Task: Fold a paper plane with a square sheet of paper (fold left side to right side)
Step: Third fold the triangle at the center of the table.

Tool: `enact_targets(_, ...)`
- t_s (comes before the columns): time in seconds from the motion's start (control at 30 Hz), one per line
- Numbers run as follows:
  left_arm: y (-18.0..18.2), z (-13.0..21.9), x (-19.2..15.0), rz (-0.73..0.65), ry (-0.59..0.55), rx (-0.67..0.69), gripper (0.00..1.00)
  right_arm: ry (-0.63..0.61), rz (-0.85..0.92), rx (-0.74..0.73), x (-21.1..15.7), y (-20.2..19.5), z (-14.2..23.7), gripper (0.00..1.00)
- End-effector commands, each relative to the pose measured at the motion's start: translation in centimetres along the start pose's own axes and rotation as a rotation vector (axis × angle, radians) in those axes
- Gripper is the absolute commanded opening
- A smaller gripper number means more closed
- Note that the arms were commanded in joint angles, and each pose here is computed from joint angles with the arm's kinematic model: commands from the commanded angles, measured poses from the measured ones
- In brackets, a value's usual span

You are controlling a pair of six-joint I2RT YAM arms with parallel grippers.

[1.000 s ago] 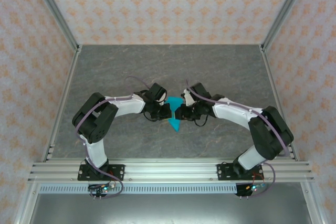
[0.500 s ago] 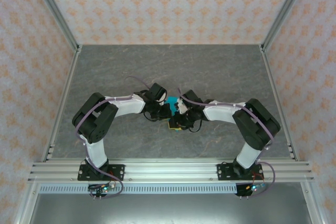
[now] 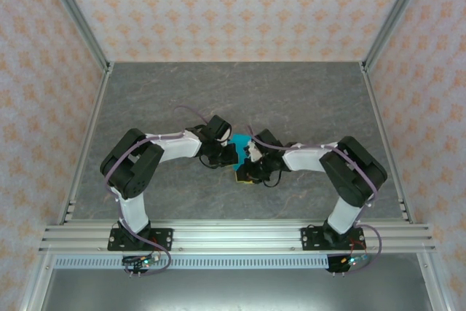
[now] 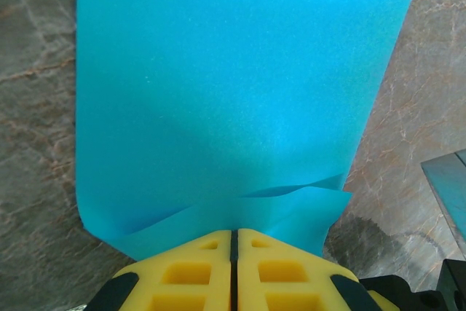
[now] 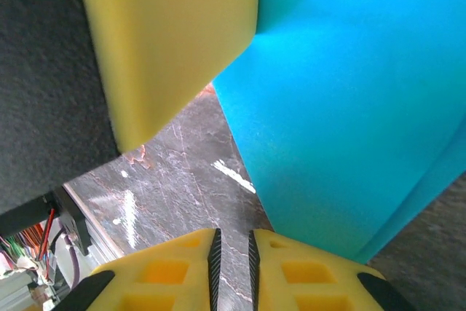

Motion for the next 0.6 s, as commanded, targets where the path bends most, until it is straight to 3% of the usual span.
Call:
enact_targets(0.0, 2.4, -0.9, -0.5, 0.010, 0.005, 0.143, 0.09, 0.052, -0.089, -0.091, -2.8, -2.6, -0.5, 0.20)
enact_targets(0.27, 2.3, -0.7, -0.4, 0.008, 0.003, 0.147, 0.09, 0.036, -0.073, -0.055, -4.3, -1.8, 1.1, 0.18)
enact_targets(0.43, 2.0, -0.6, -0.4, 0.007, 0.000, 0.139, 0.09, -0.084, -0.005, -0.060, -2.3, 1.2, 4.1, 0.10)
enact_targets(0.5, 1.9, -0.5, -0.4, 0.007, -0.004, 0.135, 0.09, -0.125, -0.021, -0.088, -1.6, 1.2, 4.4, 0.01)
enact_targets(0.57, 1.8, -0.4, -0.3, 0.006, -0.007, 0.128, 0.09, -0.134, -0.049, -0.104, -1.0, 1.0, 3.9, 0.00)
Point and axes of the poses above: each hand's point on the last joint's axis, 136 mm out from that joint toward the fingers, its own z axis back along the fingers, its own y axis along the line the jaws close on, x = y × z, the point moved 7 cm from there along z, back along the fingers, and after that the axes turned 8 degrees about z, right-handed, at the moved point
